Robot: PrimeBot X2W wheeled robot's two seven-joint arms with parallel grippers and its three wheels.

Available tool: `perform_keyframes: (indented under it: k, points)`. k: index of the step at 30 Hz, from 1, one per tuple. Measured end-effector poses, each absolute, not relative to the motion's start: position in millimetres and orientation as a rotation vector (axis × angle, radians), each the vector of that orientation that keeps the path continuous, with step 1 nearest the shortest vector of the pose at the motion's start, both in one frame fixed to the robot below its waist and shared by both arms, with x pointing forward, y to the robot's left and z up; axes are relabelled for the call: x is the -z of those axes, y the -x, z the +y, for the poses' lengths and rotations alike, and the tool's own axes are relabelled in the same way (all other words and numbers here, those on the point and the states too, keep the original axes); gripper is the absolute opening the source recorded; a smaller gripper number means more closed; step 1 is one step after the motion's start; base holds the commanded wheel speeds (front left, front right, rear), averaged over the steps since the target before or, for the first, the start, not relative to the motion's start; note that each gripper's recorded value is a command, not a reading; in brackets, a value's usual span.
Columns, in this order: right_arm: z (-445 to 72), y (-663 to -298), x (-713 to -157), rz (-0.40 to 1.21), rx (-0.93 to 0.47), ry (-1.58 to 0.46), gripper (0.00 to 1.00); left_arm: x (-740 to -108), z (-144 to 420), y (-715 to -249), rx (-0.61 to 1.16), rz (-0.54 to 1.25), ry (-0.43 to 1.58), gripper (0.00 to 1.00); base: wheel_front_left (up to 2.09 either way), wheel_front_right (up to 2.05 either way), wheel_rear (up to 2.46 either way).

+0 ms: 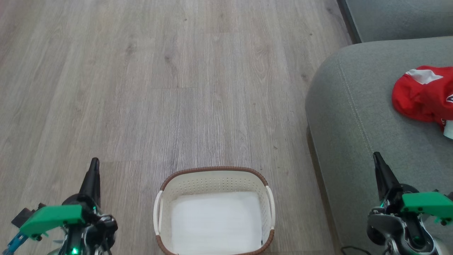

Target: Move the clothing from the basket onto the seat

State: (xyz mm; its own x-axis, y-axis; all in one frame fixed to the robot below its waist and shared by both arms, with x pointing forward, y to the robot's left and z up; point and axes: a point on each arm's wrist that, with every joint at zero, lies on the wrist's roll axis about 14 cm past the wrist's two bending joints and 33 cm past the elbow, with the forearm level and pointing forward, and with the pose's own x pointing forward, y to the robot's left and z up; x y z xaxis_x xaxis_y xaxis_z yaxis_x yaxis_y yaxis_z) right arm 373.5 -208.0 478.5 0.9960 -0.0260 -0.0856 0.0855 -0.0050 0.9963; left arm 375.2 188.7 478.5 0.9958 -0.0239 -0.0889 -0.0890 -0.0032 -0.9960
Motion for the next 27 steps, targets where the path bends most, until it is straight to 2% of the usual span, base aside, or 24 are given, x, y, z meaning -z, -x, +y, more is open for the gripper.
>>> perform_keyframes:
  k: [27]
  points:
    - [-208.2,-373.5,-478.5,0.046,0.089,-1.574,0.00,-478.5,188.6,-375.2,-0.051,0.089,1.574,0.00,0.00,0.00,0.00]
